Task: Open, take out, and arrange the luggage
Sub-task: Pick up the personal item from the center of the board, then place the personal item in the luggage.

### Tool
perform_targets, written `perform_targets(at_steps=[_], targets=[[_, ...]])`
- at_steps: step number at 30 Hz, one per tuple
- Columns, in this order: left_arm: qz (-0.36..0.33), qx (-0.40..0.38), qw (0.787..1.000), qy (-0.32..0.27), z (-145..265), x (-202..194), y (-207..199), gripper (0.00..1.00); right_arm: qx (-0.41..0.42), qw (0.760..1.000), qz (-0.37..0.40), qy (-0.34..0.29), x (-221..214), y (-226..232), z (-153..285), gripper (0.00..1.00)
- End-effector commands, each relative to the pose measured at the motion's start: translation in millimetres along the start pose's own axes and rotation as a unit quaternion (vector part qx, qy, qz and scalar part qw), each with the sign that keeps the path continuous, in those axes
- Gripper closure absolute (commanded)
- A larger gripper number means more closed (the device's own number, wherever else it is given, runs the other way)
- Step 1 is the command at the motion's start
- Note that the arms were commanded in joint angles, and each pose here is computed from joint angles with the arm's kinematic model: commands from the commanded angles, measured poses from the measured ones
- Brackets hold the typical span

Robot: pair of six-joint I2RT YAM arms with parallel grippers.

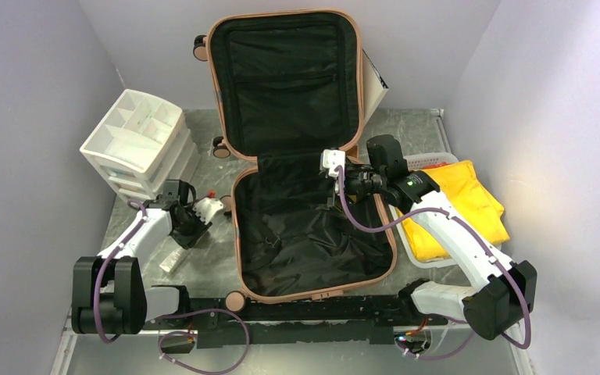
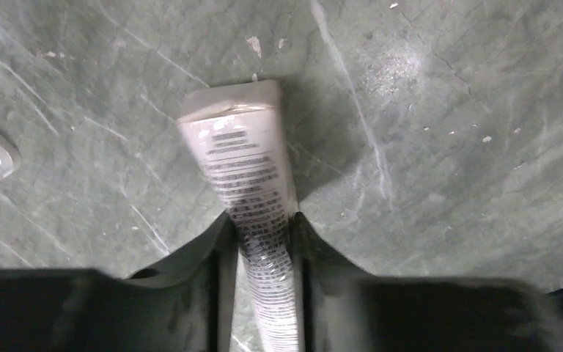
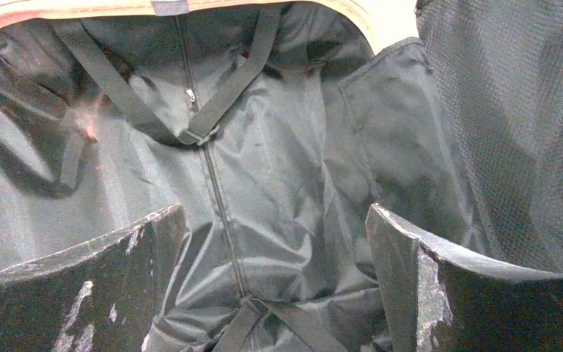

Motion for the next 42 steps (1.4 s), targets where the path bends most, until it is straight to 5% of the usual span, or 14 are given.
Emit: perform_targets(at_steps=[1,4,15,23,24,26,28,36,42], targets=[[-0.009,0.018,0.999,-0.035,15.1,17.3,11.7,0.78,-0.013,0.999,0.029,-0.010,4.7,-6.0,2.0,0.00],[-0.016,0.037,0.997,-0.072,48.8,37.4,23.7,0.90,-0.019,0.999,0.031,-0.004,3.0,-8.6,2.9,0.00],[-0.091,0.006,0.951,-0.297,202.2,152.7,22.9,0.89,-0.153,0.988,-0.005,0.013,-3.4,-53.6,31.7,0.00],[-0.205,-0.066,0.917,-0.336,209.6,289.2,-65.3,0.89,-0.293,0.954,-0.065,-0.003,-9.3,-96.4,89.7,0.00],[-0.213,-0.080,0.916,-0.331,202.1,300.6,-72.1,0.83,-0.304,0.950,-0.069,-0.005,-10.3,-99.2,95.8,0.00],[-0.227,-0.094,0.912,-0.327,191.7,319.6,-78.3,0.37,-0.323,0.943,-0.078,-0.008,-12.6,-103.9,108.9,0.00],[-0.222,-0.078,0.914,-0.331,184.3,330.8,-75.5,0.06,-0.336,0.938,-0.085,-0.009,-14.1,-107.0,119.9,0.00],[-0.158,0.059,0.907,-0.387,247.2,322.4,-12.5,0.03,-0.241,0.966,-0.085,-0.030,6.3,-91.2,111.8,0.00],[-0.007,0.202,0.928,-0.312,259.5,247.5,111.4,0.03,-0.105,0.994,-0.017,-0.036,55.9,-53.2,37.8,0.00]])
Point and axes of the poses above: each gripper's point midway between its finger pads, its own z axis back along the fingers, its own y axis along the line the jaws close on, x = y × z, the point moved 5 cm from there along z, back along the fingers, and after that the axes turned 8 degrees about -z, right-handed, at the moved point
